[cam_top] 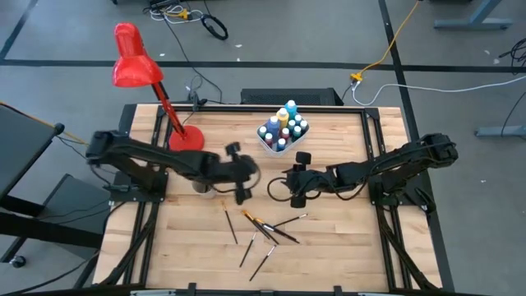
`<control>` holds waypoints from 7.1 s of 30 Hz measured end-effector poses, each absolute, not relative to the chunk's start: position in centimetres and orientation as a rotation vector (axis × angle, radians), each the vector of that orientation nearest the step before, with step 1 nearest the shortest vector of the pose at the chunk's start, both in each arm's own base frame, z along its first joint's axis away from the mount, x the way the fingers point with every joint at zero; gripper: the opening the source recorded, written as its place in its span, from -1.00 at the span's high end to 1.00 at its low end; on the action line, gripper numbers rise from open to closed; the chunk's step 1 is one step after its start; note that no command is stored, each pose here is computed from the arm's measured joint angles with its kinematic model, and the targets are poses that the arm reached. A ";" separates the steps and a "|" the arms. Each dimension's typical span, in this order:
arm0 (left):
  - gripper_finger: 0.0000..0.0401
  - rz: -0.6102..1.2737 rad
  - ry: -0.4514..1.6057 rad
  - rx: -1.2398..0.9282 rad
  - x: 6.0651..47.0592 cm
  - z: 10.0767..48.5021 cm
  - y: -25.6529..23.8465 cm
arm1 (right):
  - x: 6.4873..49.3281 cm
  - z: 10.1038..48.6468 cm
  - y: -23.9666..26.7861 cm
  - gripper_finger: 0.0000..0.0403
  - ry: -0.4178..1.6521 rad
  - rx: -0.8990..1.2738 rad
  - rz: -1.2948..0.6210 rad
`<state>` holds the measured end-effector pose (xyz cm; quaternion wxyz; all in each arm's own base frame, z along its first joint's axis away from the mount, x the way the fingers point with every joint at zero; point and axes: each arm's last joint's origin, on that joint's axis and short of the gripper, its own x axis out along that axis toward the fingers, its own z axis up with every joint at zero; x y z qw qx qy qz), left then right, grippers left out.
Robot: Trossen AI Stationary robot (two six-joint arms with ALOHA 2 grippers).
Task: Pick & Place Paint Supplies
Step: Put the gold paint brush into the white cup, then put the silver paint brush into the white cup
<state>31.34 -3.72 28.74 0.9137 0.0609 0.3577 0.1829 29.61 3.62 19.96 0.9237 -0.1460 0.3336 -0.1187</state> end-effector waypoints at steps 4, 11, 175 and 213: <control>0.91 0.450 0.588 0.153 28.0 32.6 -5.1 | 29.7 20.0 3.7 0.17 0.671 -0.278 -0.224; 0.91 0.602 0.404 0.184 22.7 33.7 -7.3 | 29.9 20.2 3.9 0.16 0.652 -0.242 -0.148; 0.89 -0.071 0.671 -0.241 38.6 23.2 -3.2 | 28.9 23.0 9.8 0.98 0.652 -1.197 0.084; 0.89 0.488 0.348 0.093 24.4 36.0 -6.8 | 28.7 22.8 9.9 0.47 0.641 -0.673 -0.078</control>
